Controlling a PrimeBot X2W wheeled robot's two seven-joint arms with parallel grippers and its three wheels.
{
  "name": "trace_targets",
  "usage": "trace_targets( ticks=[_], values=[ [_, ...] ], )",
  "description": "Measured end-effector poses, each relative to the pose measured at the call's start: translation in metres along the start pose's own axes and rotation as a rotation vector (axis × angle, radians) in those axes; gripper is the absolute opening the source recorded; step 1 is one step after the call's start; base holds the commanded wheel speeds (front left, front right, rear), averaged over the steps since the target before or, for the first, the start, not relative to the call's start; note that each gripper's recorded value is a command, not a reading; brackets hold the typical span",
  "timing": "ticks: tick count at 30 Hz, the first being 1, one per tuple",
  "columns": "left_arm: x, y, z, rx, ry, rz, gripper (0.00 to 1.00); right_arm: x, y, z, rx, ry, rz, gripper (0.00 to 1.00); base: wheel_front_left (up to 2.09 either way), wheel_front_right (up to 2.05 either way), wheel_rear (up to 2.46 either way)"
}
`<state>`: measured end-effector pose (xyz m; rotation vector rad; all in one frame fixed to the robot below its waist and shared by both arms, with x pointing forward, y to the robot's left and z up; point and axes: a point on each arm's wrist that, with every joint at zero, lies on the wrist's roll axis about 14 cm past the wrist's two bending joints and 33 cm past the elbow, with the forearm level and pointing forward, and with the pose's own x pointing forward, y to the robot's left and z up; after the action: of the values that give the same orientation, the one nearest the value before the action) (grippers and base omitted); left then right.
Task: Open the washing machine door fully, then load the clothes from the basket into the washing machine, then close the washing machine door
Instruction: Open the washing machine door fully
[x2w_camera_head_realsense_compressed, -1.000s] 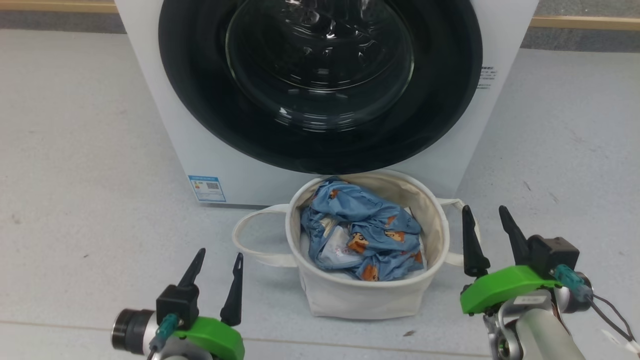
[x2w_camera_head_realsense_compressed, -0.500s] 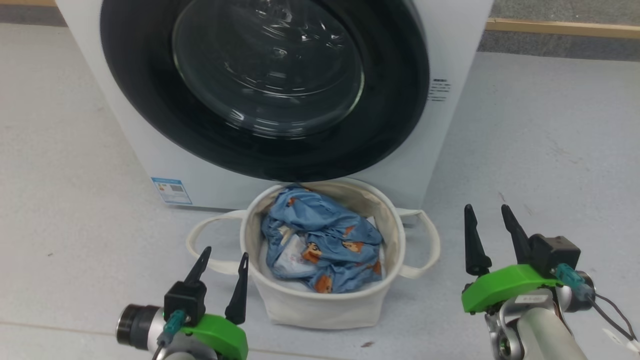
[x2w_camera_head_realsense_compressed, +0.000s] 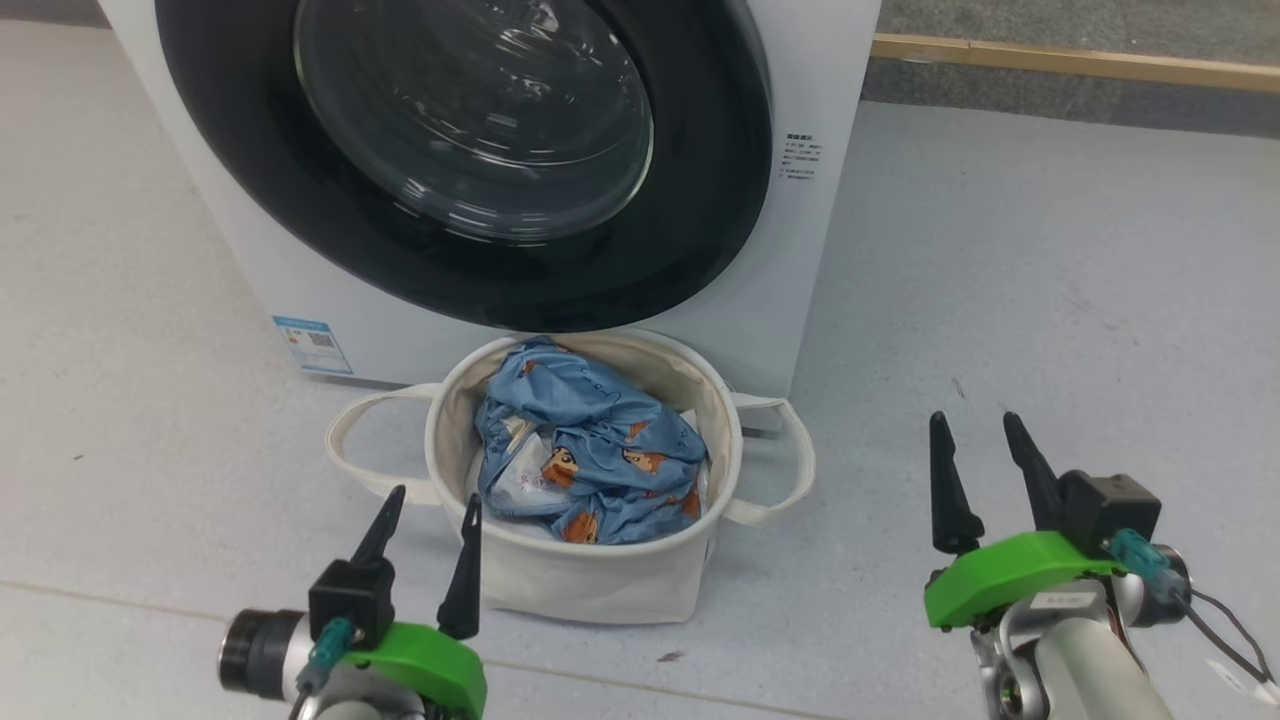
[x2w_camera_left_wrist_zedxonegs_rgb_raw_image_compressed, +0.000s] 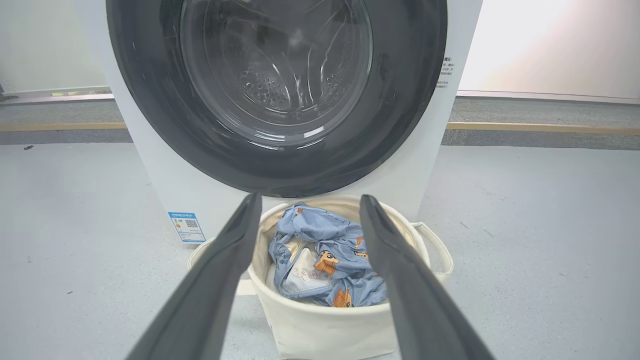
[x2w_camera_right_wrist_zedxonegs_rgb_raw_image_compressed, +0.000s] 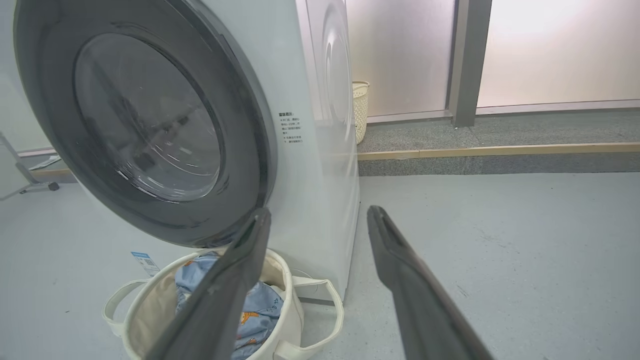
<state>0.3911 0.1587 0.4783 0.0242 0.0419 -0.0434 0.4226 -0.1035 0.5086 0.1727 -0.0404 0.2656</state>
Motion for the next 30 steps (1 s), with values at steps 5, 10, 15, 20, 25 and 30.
trace_targets(
  ticks=[5,10,15,20,25,30],
  values=[
    [-0.001,0.007,0.004,-0.019,-0.012,0.025,1.0,0.0,0.003,0.002,-0.002,-0.004,0.007,1.0,0.17,0.73,-0.9],
    [-0.002,0.006,0.008,-0.001,-0.024,0.016,1.0,0.0,0.006,0.001,-0.002,-0.003,0.015,1.0,-0.77,0.92,-0.15],
    [-0.002,0.001,0.014,0.021,-0.043,0.001,1.0,0.0,0.006,0.003,-0.002,-0.005,0.017,1.0,-0.39,0.39,0.0],
    [-0.004,0.002,0.014,0.022,-0.045,0.002,1.0,0.001,0.003,0.009,0.015,-0.028,0.005,1.0,0.0,0.0,0.0],
    [-0.006,0.002,0.008,0.018,-0.028,0.0,1.0,0.002,0.001,0.005,0.052,-0.018,-0.005,0.0,0.0,0.0,0.0],
    [-0.004,0.003,0.0,0.014,-0.007,0.0,1.0,0.005,-0.012,0.001,0.204,-0.025,-0.066,0.0,0.0,0.0,0.0]
  ],
)
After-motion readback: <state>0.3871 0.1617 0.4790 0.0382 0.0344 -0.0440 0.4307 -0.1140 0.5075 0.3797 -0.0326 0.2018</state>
